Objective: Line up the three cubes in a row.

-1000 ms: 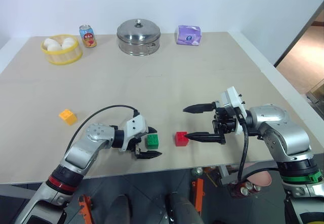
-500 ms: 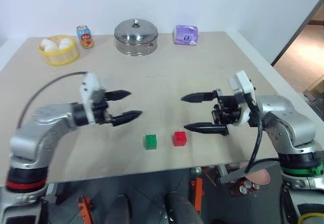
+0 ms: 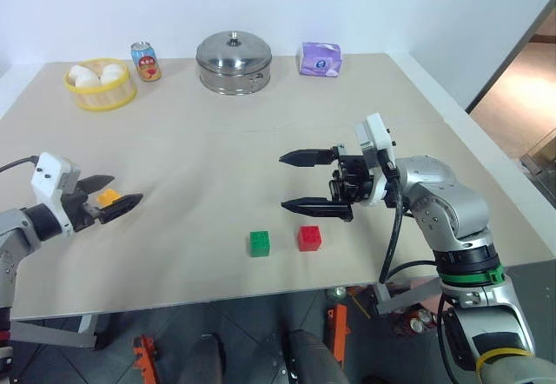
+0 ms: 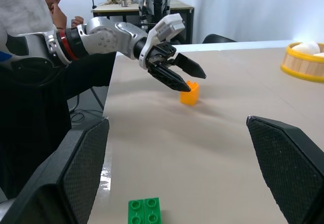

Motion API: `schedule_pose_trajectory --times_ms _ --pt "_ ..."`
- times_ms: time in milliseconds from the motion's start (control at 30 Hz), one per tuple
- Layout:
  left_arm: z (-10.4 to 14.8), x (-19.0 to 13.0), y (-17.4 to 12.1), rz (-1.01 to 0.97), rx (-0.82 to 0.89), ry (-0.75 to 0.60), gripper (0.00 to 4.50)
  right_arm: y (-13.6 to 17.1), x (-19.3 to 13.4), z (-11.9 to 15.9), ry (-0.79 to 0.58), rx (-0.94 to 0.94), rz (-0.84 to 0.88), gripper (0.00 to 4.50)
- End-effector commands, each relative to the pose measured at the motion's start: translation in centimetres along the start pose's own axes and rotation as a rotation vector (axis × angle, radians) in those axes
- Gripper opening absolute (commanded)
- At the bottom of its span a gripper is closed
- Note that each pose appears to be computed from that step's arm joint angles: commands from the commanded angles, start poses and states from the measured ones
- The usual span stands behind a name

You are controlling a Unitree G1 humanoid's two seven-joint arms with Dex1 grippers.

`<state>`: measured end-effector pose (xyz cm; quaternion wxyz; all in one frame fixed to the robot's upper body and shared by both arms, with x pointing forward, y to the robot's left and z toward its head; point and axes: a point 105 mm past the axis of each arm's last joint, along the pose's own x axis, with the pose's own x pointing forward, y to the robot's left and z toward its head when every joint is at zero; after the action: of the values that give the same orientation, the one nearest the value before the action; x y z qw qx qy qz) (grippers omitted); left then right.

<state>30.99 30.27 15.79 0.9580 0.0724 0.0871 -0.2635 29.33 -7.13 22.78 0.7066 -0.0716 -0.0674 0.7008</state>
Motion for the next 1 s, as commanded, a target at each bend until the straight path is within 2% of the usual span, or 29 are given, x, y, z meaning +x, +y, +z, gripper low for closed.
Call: schedule_pose_trajectory --times_ms 33,200,467,633,667,900,933,1000 --pt "0.7 0.2 0.7 0.006 0.055 -0.008 4.47 0.3 -0.1 1.0 -0.005 -0.049 0.010 4.50" --pt "0.1 0.9 1.5 0.007 0.061 0.016 4.47 0.4 -0.3 0.9 -0.001 -0.045 -0.002 4.50" --pt "-2.5 1.6 2.3 0.019 0.079 0.130 4.47 0.4 -0.6 0.8 -0.001 -0.048 -0.029 4.50" --pt "-2.6 1.9 2.4 0.020 0.076 0.125 4.47 0.4 -0.7 0.8 0.000 -0.049 -0.039 4.50" --pt "-2.6 2.0 2.5 0.023 0.077 0.123 3.96 0.4 -0.7 0.7 0.000 -0.049 -0.039 4.50" --pt "-2.4 2.0 2.7 0.030 0.064 0.114 1.61 0.3 -0.7 0.9 -0.005 -0.059 -0.040 4.50" --pt "-2.3 2.0 2.7 0.034 0.059 0.109 1.37 0.3 -0.7 1.0 -0.007 -0.060 -0.040 4.50" --pt "-2.2 1.9 2.8 0.038 0.056 0.104 1.39 0.3 -0.7 1.1 -0.010 -0.061 -0.038 4.50"
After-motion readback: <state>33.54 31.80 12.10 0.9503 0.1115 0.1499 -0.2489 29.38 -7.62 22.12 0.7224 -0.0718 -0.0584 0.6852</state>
